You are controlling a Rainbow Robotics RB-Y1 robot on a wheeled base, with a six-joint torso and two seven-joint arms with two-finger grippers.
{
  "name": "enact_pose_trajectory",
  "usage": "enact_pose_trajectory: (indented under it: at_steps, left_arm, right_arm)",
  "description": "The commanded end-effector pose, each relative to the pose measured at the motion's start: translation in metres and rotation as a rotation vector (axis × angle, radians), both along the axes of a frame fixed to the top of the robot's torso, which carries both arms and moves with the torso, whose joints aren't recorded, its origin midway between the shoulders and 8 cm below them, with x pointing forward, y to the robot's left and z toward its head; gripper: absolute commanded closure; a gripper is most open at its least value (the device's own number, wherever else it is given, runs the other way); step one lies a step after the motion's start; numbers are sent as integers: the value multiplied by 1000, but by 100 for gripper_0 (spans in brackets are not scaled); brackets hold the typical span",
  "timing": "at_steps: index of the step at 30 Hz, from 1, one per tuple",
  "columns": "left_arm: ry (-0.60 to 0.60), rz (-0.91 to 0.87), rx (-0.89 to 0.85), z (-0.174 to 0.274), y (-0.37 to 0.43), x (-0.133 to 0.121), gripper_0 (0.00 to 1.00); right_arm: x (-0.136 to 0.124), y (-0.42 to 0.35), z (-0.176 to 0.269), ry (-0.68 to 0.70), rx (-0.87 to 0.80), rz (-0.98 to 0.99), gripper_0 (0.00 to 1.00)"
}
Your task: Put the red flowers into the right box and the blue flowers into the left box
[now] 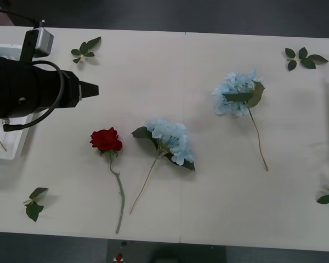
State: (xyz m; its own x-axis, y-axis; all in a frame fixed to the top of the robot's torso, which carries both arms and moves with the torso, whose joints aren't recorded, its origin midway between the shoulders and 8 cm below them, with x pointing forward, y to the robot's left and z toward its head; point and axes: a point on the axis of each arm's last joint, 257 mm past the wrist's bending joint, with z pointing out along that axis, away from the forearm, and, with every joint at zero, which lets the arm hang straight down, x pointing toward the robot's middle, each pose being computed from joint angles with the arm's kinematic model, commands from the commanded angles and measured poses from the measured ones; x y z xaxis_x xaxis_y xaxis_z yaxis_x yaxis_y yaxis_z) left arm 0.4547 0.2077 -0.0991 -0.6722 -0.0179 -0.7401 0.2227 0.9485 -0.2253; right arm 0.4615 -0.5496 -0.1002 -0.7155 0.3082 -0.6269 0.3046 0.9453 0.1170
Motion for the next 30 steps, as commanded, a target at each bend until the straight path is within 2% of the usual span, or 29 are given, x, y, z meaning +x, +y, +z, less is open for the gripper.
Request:
enact_pose_trajectory:
  at_steps: [1,8,16,22,30]
  left_arm:
    - [52,5,65,-26,23,-20,0]
    - [196,92,55,-93,53,-55,0]
    - [294,114,55,-144,51,-85,0]
    - [268,102,124,-166,38,-80,0]
    - [263,85,100,-190,11,-64,0]
  right_arm:
    - [-14,-47,19,7,-34,-123,100]
    - [-29,-89,4,45,-19,-223,100]
    - [-20,-125,-28,26,-62,-292,100]
    - [-17,-148,-61,33,-121,-324,100]
    - [-14,-151,-94,61,-172,-302,100]
